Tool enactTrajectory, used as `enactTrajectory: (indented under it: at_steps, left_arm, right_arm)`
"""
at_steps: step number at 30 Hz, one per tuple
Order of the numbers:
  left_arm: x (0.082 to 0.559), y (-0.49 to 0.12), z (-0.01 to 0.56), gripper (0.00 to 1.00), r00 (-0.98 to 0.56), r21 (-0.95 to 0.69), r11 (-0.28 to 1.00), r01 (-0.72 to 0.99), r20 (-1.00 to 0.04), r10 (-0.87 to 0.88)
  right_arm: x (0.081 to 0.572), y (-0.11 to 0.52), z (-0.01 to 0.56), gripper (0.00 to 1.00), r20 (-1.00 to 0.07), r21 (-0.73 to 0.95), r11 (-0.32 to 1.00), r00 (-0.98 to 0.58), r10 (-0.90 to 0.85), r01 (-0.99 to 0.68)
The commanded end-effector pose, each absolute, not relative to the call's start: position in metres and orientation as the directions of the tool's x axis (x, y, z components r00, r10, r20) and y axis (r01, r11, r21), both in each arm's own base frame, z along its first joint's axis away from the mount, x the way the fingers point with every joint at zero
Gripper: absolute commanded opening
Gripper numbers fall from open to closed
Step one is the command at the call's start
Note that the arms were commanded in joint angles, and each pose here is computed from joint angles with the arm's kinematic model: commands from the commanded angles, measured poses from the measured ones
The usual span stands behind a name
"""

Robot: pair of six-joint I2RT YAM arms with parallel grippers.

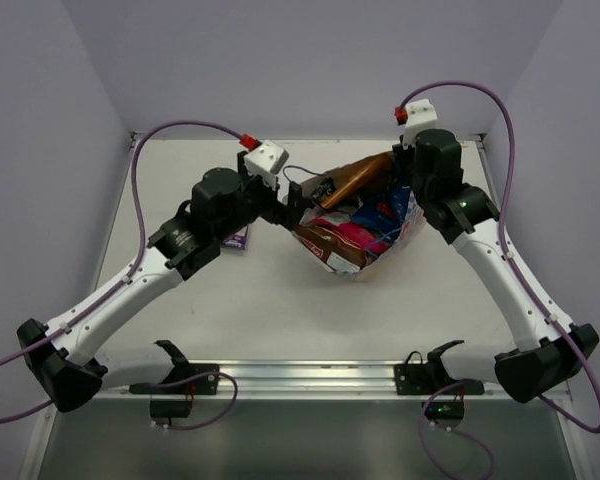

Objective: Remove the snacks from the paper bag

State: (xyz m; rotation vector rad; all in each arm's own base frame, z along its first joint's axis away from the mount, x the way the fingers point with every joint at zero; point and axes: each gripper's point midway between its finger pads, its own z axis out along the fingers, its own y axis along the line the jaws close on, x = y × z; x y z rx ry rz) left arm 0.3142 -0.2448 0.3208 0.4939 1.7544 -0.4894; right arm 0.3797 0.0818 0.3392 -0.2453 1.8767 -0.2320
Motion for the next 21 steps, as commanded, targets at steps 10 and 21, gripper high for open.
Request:
enactTrajectory:
  at_steps: [10,21]
  left_arm:
    - [0.31,-0.377,0.341,0.92,-0.129,-0.016,0.647,0.762,-0.983,0.128]
    - [0.371,-0.401,0.334,0.84,-0.045,0.096,0.744,0.662,-0.985,0.167]
  right_arm:
    - [0.381,0.097,0.389,0.0,-0.956,-0.226,0.97,-0.173,-0.238,-0.087]
    - [0.378,0.102,0.379,0.0,-0.952,-0.216,0.969,-0.194,-0.235,-0.117]
